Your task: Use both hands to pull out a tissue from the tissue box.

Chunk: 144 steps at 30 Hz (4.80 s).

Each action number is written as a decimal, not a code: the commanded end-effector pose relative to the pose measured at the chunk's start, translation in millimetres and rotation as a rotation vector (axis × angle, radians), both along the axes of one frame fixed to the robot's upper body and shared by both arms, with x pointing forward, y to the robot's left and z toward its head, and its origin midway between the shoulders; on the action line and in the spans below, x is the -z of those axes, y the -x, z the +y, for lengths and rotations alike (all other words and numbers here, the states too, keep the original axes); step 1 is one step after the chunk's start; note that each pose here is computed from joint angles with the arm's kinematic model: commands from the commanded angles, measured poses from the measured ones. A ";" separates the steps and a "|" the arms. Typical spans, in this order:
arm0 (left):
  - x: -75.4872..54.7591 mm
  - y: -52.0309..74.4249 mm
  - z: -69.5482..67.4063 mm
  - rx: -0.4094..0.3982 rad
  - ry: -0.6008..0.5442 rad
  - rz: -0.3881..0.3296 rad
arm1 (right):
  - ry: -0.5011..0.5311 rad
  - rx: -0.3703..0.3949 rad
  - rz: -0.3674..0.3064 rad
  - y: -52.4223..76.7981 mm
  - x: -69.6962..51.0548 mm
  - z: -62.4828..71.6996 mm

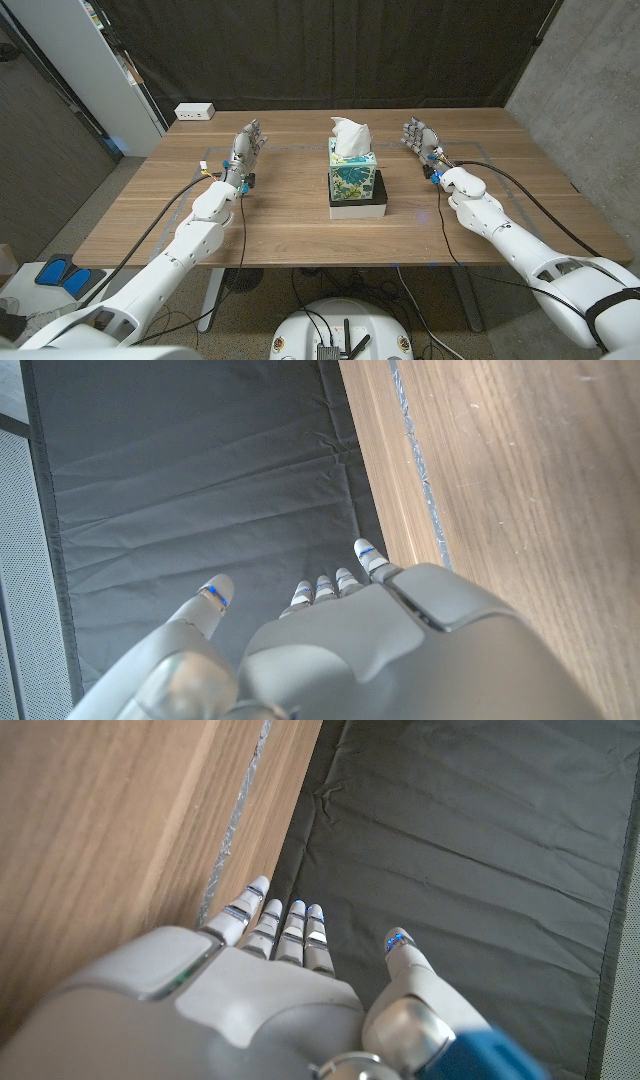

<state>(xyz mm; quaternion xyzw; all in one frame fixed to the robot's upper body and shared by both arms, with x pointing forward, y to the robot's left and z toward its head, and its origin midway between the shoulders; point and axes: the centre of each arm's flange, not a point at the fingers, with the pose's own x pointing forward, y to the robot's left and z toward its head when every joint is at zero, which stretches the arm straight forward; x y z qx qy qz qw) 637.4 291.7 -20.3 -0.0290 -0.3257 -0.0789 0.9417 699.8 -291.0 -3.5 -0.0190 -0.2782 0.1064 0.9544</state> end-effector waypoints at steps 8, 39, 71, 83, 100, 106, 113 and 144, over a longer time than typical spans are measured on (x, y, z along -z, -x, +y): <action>-9.8 -7.1 4.3 -0.091 -0.113 -0.117 | -0.014 0.040 -0.027 -0.8 -3.1 -11.4; -24.6 -0.3 -4.3 -0.418 -0.574 -0.221 | -0.009 0.075 -0.013 -1.7 -0.4 -16.5; 10.2 37.4 -23.9 -0.387 -0.503 -0.209 | -0.026 0.079 -0.036 7.5 4.7 -23.8; 26.2 55.4 -31.9 -0.366 -0.512 -0.210 | -0.030 0.078 -0.040 9.7 7.6 -21.8; 46.0 87.7 -36.2 -0.371 -0.534 -0.214 | -0.023 0.085 -0.050 18.6 8.0 -19.3; 52.1 93.3 -38.7 -0.358 -0.546 -0.217 | -0.026 0.089 -0.052 21.5 8.2 -17.2; 61.9 100.8 -38.9 -0.346 -0.559 -0.214 | -0.017 0.098 -0.058 26.4 5.5 -12.3; 85.1 125.7 -28.6 -0.322 -0.539 -0.221 | 0.010 0.097 -0.096 45.0 -1.2 13.5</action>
